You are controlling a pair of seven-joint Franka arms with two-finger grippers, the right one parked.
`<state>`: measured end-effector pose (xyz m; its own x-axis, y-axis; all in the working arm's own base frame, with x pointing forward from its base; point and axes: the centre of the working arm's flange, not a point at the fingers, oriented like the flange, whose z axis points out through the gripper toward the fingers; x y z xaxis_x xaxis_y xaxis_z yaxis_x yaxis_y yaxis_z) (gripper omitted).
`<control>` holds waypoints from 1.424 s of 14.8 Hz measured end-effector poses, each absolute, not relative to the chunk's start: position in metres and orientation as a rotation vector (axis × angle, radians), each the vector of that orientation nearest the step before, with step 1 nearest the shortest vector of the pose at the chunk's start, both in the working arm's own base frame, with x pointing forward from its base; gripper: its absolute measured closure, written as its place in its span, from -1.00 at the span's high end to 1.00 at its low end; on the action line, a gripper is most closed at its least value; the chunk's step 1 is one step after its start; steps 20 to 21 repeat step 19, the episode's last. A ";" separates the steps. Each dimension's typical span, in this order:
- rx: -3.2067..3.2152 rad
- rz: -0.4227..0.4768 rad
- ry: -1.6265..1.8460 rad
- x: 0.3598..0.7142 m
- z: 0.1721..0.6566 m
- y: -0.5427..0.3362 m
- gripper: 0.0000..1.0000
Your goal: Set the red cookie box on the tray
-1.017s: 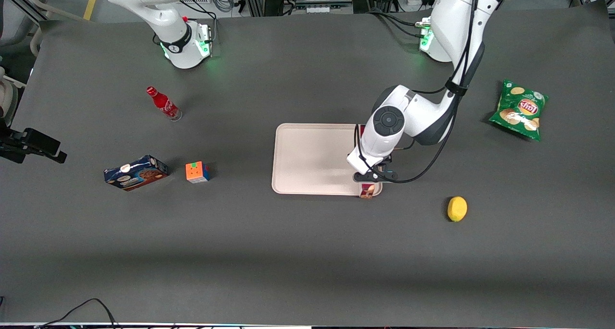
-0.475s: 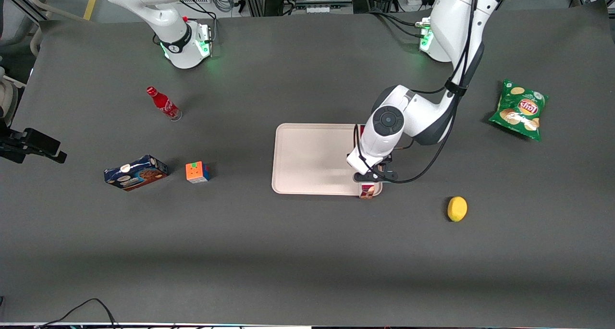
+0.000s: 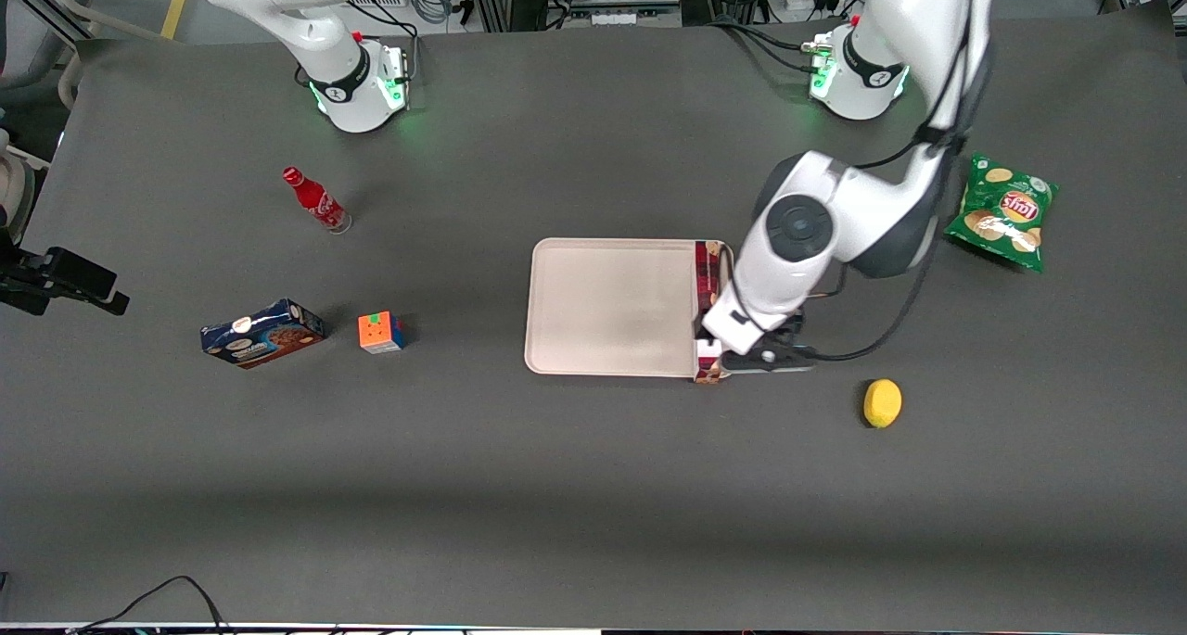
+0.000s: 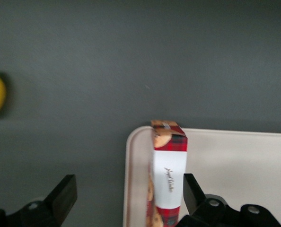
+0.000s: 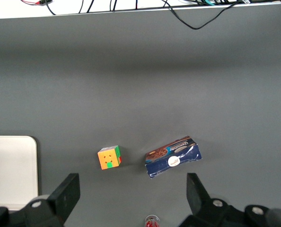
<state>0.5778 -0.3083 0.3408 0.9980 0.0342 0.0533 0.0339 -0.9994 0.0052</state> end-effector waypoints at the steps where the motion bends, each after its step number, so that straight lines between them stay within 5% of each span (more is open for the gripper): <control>1: 3.140 0.110 0.045 0.587 0.372 -0.295 1.00; 5: 3.121 0.234 0.148 0.603 0.480 -0.215 1.00; 12: 3.153 0.231 0.159 0.550 0.617 -0.077 1.00; 21: 3.183 0.188 -0.025 0.523 0.646 -0.025 1.00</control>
